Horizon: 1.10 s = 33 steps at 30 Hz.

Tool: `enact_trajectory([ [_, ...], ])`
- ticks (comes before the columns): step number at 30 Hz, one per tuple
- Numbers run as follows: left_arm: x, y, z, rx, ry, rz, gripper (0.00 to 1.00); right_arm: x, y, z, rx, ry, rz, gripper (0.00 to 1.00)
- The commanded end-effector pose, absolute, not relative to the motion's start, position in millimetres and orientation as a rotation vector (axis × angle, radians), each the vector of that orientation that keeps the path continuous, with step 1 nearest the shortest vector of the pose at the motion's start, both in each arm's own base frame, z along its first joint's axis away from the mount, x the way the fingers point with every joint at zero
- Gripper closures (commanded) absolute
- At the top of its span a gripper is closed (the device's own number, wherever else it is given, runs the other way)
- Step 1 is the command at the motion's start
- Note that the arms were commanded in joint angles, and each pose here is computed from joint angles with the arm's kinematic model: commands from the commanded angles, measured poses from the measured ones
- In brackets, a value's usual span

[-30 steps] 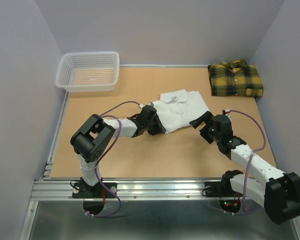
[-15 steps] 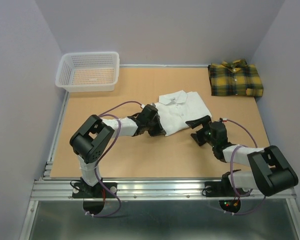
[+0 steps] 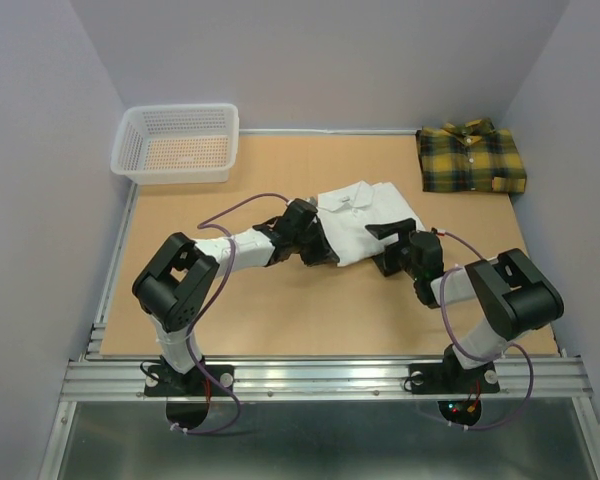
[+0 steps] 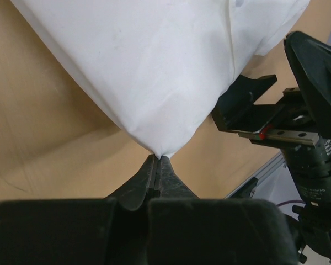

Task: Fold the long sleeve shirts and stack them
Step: Neatly place the folded shirt to the corner

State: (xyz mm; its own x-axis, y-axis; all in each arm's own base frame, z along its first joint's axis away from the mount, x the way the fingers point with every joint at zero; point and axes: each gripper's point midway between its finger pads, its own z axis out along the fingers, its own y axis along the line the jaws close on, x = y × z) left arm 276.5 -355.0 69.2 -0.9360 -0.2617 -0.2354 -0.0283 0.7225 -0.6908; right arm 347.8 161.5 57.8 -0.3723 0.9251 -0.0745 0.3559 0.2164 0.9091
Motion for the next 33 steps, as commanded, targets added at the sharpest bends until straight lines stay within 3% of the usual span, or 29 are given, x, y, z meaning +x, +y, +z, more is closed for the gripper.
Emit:
enact_trajectory([
  [1,280,-369,125,-0.161,2.508,-1.159,1.0,352,154,27,1.279,1.896,1.002,0.0],
  [19,271,-364,121,-0.006,2.576,-1.098,1.0,380,186,2,1.135,2.022,1.062,0.03],
  [26,264,-354,111,0.043,2.593,-1.065,1.0,377,191,-1,1.058,2.068,1.069,0.21],
  [28,261,-350,105,0.088,2.614,-1.038,1.0,377,193,-2,1.029,2.081,1.067,0.31],
  [33,256,-331,92,0.093,2.633,-0.921,0.97,377,190,2,0.983,2.074,1.047,0.73],
])
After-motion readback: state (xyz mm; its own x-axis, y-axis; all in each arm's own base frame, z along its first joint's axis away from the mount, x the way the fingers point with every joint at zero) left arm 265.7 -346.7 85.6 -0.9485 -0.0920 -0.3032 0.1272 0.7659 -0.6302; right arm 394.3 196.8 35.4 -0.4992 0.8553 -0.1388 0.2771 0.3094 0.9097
